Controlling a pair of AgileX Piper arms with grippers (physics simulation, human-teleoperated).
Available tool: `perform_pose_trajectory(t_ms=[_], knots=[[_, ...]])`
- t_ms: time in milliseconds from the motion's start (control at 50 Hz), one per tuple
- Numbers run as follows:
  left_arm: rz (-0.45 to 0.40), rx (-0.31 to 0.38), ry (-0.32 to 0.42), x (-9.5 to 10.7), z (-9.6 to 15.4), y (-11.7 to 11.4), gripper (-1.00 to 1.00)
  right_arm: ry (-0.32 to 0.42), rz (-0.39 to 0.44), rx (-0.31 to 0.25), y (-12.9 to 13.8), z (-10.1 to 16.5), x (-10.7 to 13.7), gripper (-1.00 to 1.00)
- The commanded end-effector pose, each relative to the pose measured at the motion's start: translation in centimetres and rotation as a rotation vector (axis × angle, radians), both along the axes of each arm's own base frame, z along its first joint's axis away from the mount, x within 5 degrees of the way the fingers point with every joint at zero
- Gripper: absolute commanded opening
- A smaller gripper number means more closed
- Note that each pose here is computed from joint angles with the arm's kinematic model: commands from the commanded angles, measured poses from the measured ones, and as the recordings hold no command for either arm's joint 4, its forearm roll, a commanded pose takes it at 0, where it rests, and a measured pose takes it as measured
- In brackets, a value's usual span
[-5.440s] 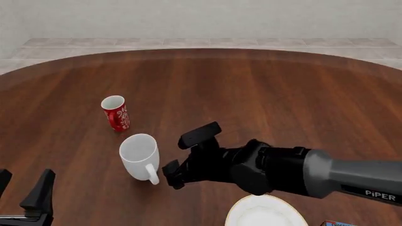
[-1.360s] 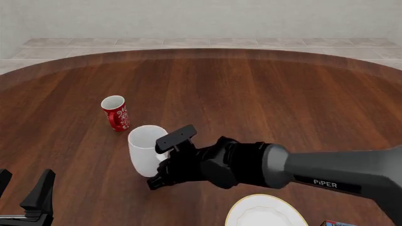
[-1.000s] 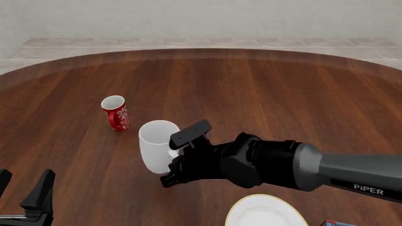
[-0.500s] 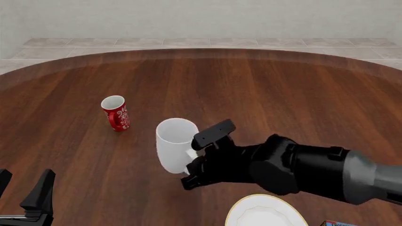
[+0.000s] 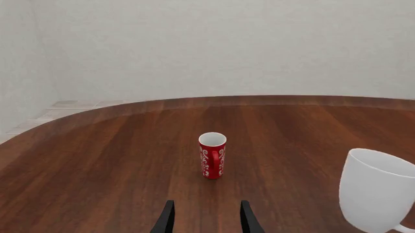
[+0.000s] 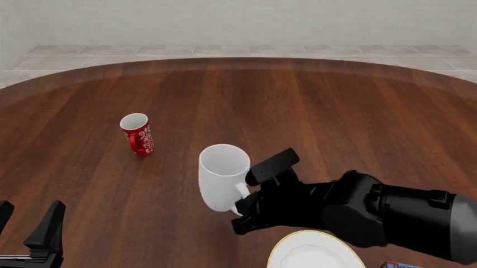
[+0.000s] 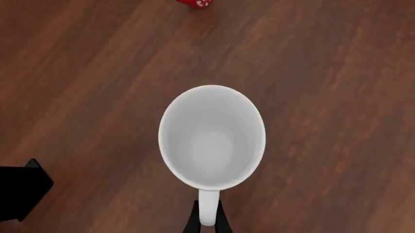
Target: Put the white mug on the plate.
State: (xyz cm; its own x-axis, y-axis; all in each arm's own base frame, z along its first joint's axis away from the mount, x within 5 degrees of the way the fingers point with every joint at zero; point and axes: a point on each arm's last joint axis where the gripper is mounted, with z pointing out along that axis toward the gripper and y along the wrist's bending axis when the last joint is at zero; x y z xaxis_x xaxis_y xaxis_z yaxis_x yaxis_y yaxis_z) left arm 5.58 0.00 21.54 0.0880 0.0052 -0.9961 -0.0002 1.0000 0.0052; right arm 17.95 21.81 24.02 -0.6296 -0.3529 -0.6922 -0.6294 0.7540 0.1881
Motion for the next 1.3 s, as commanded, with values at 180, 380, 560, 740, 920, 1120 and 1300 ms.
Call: perform_pose_trajectory(t_ms=[180,380,560,740,920,1120,1300], knots=[[0.000,0.000,0.000,0.0,0.0,0.0,1.00,-0.001,-0.014,0.015,-1.8,0.0,-1.3,-1.00],[0.000,0.000,0.000,0.0,0.0,0.0,1.00,0.002,-0.011,0.027,-2.5,-0.4,-2.3,-1.00],[0.000,0.000,0.000,0.0,0.0,0.0,1.00,0.002,-0.020,0.029,-3.8,-0.5,-3.1,-1.00],[0.000,0.000,0.000,0.0,0.0,0.0,1.00,-0.001,-0.033,0.033,-5.1,-0.4,-3.8,-1.00],[0.000,0.000,0.000,0.0,0.0,0.0,1.00,-0.001,-0.046,0.038,-6.3,-0.6,-4.5,-1.00],[0.000,0.000,0.000,0.0,0.0,0.0,1.00,-0.009,-0.056,0.046,-7.3,-0.2,-5.1,-1.00],[0.000,0.000,0.000,0.0,0.0,0.0,1.00,-0.007,-0.070,0.054,-8.3,-0.3,-5.8,-1.00]])
